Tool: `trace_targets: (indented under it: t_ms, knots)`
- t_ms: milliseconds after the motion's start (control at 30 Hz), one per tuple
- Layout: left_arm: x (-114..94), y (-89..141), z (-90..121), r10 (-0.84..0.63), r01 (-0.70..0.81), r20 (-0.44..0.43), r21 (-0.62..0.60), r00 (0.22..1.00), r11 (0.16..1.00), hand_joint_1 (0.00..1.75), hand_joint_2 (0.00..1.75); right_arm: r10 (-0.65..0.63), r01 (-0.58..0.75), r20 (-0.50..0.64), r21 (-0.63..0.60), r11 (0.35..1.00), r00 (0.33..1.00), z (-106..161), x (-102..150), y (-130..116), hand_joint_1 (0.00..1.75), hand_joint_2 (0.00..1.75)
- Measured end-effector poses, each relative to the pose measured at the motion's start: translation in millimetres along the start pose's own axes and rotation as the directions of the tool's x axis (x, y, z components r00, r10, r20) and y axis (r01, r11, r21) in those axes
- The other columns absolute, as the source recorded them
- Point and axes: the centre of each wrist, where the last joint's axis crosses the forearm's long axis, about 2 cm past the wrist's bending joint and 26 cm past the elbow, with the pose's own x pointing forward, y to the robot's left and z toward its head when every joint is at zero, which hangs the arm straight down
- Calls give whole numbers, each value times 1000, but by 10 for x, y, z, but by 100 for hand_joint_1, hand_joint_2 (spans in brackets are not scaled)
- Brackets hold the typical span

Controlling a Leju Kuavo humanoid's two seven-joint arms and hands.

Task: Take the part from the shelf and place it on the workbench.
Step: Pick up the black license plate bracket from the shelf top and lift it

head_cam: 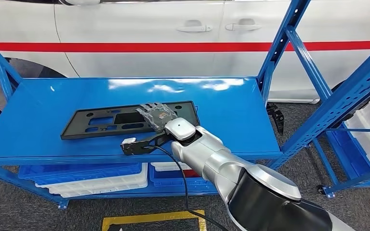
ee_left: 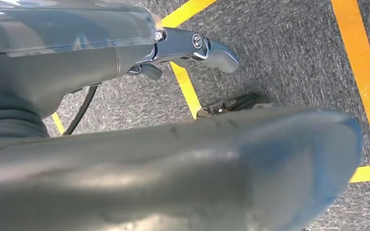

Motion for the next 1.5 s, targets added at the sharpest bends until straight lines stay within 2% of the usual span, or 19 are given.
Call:
trace_targets:
  t_ms: [300, 500, 633, 1300, 1433, 1500]
  knots:
    - [-2, 1, 0, 14, -14, 11, 3, 1000, 1000, 0, 0, -18, 17, 39, 21, 1000, 999, 6, 22, 36, 0, 175]
    - [-3, 6, 1, 21, -21, 19, 6, 1000, 1000, 0, 0, -44, 42, 96, 21, 999, 994, 30, 82, 145, 0, 175]
    - [-5, 11, 1, 19, -19, 20, 6, 1000, 1000, 0, 0, -45, 44, 120, 14, 999, 992, 56, 115, 243, 175, 175]
    - [-5, 13, 1, 15, -15, 35, 6, 999, 1000, 0, 0, 37, -13, 150, -157, 988, 988, 85, 136, 293, 171, 175]
    - [-6, 13, 2, 15, -15, 36, 6, 999, 1000, 0, 0, 32, -8, 148, -160, 987, 988, 87, 134, 298, 0, 175]
    - [-6, 13, 2, 15, -15, 36, 6, 999, 1000, 0, 0, 31, -7, 147, -161, 987, 989, 87, 133, 298, 0, 175]
